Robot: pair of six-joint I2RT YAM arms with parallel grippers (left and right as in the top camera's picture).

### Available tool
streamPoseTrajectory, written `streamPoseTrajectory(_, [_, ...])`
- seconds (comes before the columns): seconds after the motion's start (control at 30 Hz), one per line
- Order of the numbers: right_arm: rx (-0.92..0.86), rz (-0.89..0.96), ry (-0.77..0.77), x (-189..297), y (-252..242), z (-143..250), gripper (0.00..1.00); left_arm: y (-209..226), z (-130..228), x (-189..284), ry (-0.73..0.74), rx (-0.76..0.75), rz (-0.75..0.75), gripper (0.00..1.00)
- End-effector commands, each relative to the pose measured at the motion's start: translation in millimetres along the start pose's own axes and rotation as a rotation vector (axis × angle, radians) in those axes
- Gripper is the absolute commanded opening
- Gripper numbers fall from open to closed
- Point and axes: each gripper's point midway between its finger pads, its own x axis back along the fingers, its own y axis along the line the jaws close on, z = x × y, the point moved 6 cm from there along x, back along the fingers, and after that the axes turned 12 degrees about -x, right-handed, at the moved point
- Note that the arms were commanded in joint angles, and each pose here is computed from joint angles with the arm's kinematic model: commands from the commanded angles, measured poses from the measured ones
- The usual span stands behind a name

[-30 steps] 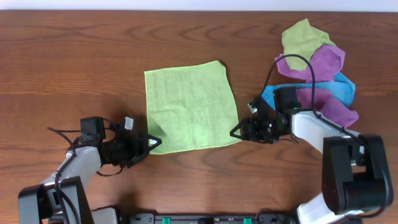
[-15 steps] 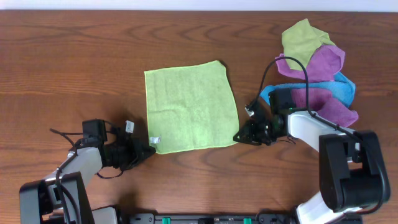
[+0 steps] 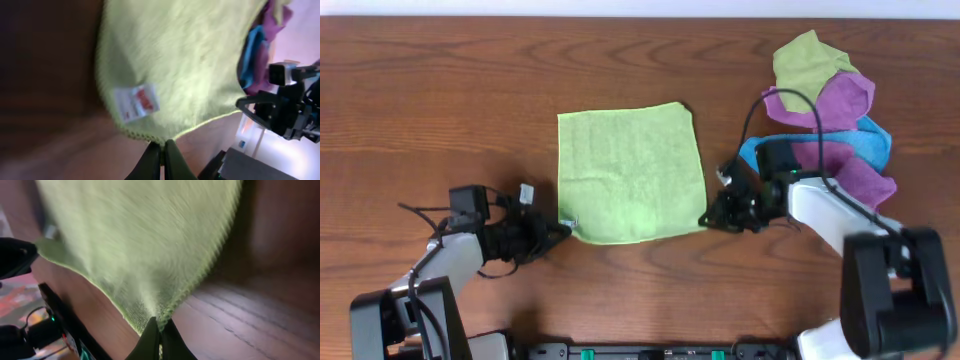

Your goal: Fold the cloth

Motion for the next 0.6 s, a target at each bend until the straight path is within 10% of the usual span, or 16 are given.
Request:
streamPoseTrajectory(0.0, [0.049, -0.012, -0.087, 17.8, 22.6, -13.2, 0.01, -21.8, -30.5, 9.9, -0.066, -0.101, 0.021, 0.06])
streamPoseTrajectory(0.57, [0.122, 0.028, -0.379, 20.5, 64.1, -97.7, 0.02, -40.3, -117.1, 2.6, -0.388, -0.258, -0.151, 0.06])
